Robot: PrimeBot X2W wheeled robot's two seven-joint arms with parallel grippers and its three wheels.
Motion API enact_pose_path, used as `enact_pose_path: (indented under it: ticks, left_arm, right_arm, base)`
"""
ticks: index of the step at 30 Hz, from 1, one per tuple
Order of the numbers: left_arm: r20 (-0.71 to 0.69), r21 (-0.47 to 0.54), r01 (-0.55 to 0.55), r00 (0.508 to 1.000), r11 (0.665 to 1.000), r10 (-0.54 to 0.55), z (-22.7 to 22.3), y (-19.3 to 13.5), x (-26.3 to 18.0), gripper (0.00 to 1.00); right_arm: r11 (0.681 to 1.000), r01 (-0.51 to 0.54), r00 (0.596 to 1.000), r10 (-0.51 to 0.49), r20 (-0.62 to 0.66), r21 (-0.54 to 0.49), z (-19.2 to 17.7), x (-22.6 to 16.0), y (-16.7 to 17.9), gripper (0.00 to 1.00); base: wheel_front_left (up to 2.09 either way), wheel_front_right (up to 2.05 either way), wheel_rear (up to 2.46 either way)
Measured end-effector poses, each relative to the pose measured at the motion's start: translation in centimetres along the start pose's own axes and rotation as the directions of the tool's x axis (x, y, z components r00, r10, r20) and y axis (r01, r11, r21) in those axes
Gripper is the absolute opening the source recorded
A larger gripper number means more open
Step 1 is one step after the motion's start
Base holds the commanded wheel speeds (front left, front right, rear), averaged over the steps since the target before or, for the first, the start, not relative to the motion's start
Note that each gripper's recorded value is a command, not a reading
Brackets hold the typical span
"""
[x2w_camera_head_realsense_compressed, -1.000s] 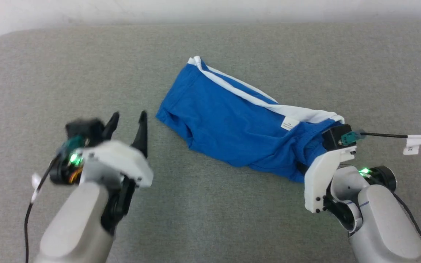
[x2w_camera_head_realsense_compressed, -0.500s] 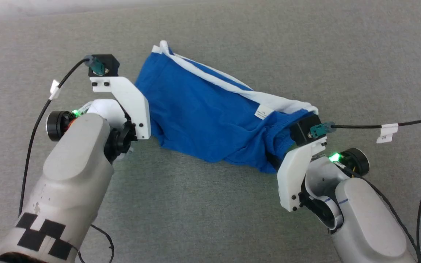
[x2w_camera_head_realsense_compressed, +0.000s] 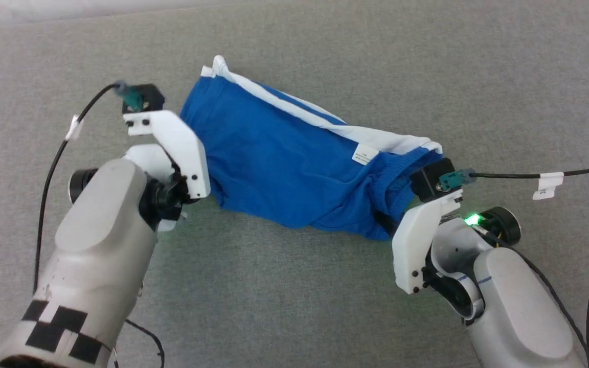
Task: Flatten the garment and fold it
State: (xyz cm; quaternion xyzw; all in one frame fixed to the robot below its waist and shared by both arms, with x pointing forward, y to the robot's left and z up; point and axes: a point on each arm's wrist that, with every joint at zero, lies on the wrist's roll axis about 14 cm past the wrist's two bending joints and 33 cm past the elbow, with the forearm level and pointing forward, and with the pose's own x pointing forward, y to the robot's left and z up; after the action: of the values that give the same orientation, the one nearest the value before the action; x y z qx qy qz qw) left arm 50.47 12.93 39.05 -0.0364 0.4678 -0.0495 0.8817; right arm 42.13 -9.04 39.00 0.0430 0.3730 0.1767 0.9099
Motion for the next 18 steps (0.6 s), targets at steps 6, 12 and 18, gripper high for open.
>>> enact_pose_path:
  ticks: [6, 12, 18]
  left_arm:
    - [0.105, -0.109, 0.046, 0.994, 0.993, -0.034, -0.6, 1.3, -1.6, 0.0]
    - [0.251, -0.222, 0.136, 0.965, 0.966, -0.079, -1.9, 1.4, -4.6, 0.0]
    - [0.275, -0.304, 0.167, 0.958, 0.938, -0.081, -7.3, 1.1, -7.4, 0.0]
  right_arm:
    - [1.0, 0.016, 1.0, -0.016, 0.005, -0.002, 0.5, -1.2, -1.4, 0.0]
    - [1.0, 0.008, 0.998, -0.009, -0.059, -0.028, -0.8, -3.3, -2.6, 0.0]
    - [0.998, -0.004, 0.992, -0.004, -0.125, -0.062, -2.2, -4.8, -3.4, 0.0]
  base:
    - [0.0, 0.0, 0.0]
    - [0.0, 0.0, 0.0]
    - [0.0, 0.0, 0.0]
